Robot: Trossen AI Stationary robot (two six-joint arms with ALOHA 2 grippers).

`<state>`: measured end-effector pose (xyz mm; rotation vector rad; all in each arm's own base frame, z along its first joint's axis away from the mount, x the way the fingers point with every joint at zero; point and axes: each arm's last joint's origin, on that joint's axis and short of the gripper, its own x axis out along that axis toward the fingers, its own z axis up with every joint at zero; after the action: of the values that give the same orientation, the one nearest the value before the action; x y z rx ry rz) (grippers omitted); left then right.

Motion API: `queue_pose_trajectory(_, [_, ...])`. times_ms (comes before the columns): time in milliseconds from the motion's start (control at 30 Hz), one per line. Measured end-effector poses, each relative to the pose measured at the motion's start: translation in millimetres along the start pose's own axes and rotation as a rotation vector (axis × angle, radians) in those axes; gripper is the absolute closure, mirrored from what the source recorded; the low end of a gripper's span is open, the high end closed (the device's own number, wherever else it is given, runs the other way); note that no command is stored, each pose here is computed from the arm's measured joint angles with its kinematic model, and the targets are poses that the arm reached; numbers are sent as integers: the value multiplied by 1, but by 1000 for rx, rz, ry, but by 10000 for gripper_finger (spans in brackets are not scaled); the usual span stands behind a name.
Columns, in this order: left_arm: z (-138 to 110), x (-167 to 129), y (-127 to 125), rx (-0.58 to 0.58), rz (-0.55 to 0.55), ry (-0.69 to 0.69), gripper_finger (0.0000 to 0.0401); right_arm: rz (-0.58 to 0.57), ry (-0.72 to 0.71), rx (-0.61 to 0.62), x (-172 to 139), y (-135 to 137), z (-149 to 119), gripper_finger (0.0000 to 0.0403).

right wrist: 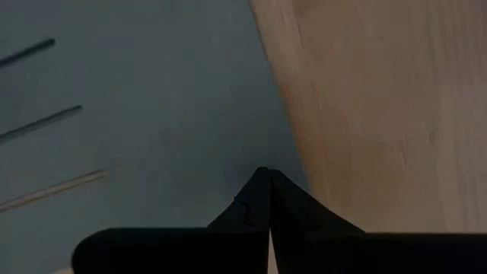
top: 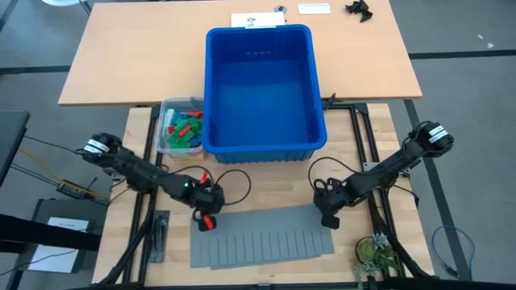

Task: Sort blocks
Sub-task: Assemble the blue bin using bin divider

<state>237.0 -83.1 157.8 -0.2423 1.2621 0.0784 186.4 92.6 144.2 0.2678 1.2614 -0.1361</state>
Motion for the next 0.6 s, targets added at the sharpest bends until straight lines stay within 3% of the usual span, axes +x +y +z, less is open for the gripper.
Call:
queue_pose_trajectory(167, [7,-10,-7,50,-125,70,364,93,-59,5,-18,8,6,403])
queue_pose_trajectory(367, [3,-6,-30,172,-314,36,364,319,-241,-217,-29,38,12,403])
queue_pose_trajectory(600, [-8,11,-34,216,-287,87,364,214,-94,-318,8,43,-6,403])
